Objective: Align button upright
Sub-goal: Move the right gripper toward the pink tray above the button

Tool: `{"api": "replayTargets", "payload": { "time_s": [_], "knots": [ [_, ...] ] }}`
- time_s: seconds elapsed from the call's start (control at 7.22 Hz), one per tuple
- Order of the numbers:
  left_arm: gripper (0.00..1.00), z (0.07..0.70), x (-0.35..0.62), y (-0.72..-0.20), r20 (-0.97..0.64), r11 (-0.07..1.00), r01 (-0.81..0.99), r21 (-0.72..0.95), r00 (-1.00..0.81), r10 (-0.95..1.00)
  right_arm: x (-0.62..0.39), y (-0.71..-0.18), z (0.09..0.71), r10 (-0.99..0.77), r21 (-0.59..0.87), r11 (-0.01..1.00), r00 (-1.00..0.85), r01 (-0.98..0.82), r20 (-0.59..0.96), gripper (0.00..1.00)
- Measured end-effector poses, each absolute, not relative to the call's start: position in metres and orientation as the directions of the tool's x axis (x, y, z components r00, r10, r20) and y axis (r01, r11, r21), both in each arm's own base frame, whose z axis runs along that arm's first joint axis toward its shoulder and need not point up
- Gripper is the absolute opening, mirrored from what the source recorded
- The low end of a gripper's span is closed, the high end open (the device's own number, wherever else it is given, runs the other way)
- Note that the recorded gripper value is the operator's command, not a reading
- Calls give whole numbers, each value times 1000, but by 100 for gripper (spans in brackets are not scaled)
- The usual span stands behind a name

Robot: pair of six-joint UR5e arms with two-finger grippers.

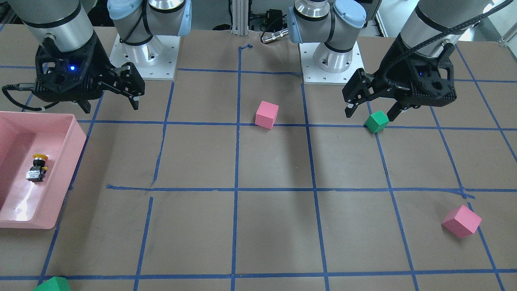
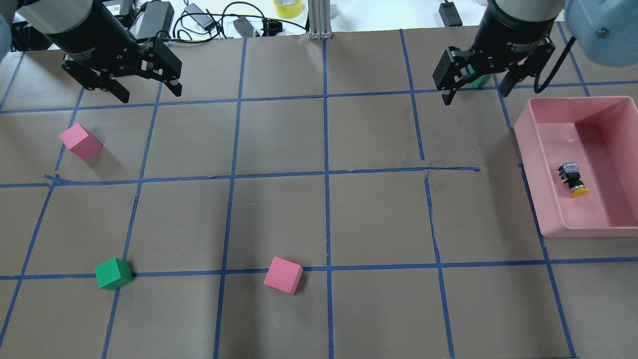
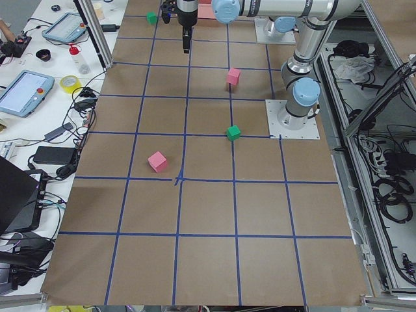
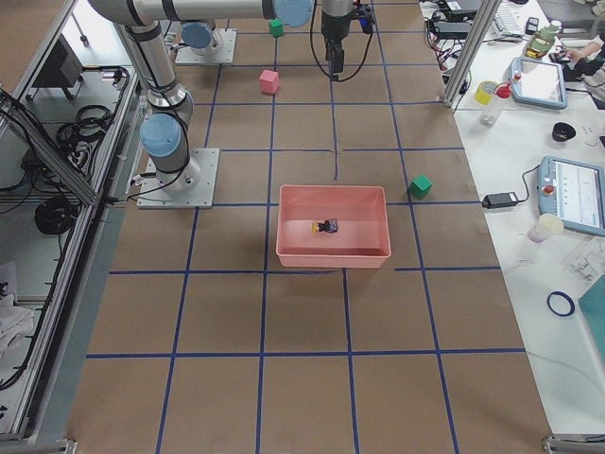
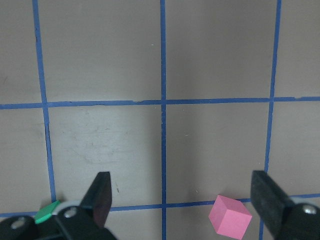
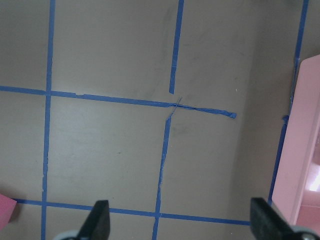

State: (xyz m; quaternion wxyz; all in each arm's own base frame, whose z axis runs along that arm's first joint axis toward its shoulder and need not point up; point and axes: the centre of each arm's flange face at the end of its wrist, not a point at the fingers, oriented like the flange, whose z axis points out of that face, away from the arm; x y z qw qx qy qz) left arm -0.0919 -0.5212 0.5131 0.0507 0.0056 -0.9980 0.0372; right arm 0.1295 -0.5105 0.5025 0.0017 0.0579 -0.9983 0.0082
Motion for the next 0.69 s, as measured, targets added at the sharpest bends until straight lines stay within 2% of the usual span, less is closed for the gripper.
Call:
{"api": "replayTargets", "payload": {
  "time_s": [0.42,0.69],
  "knots": [
    [100,513,-92,-521,102,997,-15,-74,-995,-7,112,-519,502,-90,-35,995,-996,-91,15,100],
    [100,513,-92,-521,102,997,-15,-74,-995,-7,37,-532,496,9,-28,1000,-1000,8,10,100]
  ]
}}
